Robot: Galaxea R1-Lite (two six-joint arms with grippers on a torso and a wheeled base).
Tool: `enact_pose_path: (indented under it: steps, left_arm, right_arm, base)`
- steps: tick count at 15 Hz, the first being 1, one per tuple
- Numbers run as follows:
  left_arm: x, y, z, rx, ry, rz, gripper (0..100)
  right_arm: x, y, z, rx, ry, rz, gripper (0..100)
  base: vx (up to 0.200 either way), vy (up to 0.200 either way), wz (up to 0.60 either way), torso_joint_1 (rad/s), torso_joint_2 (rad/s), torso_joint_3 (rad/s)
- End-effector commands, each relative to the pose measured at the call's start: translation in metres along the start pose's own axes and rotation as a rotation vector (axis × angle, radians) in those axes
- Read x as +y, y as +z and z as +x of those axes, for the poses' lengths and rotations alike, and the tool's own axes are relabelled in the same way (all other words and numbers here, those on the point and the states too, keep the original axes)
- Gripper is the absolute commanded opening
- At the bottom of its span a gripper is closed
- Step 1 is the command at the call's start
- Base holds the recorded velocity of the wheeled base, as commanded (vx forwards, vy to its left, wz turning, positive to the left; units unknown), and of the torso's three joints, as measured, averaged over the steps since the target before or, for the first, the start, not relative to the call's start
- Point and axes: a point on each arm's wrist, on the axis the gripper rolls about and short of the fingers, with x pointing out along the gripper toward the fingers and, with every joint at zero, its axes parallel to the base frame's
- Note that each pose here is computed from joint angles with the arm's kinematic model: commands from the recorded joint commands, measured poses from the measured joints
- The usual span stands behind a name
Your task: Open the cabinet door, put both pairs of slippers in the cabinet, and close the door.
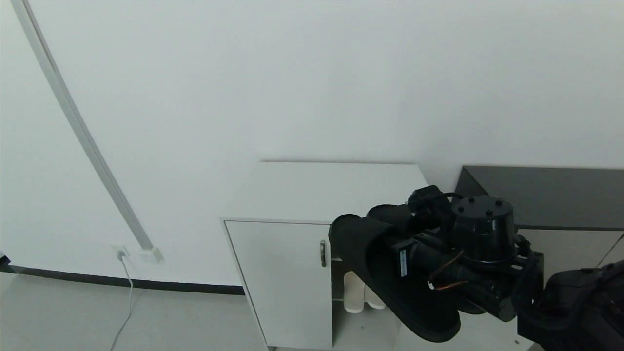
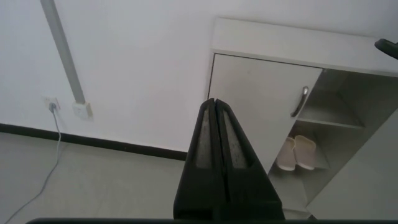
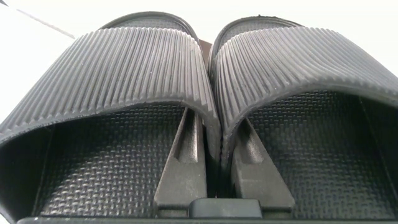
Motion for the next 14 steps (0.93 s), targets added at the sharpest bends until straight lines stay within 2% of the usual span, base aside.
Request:
enact_pose_path:
  steps: [1, 14]
  left_arm:
    - [0.0000, 0.0003, -0.0001, -0.001, 0.001, 0.000, 0]
    - [0.0000, -0.0001, 0.0000, 0.000, 0.001, -0.002, 0]
  right_arm:
    - [0.0000, -0.0006, 0.0003, 0.002, -0.001, 0.000, 0]
    - [0.0023, -0.0062, -0.0018, 0.013, 0.009, -0.018, 0]
  base:
    - [0.000, 0.000, 0.00, 0.000, 0.00, 0.000]
    - [0.000, 0.000, 0.00, 0.000, 0.00, 0.000]
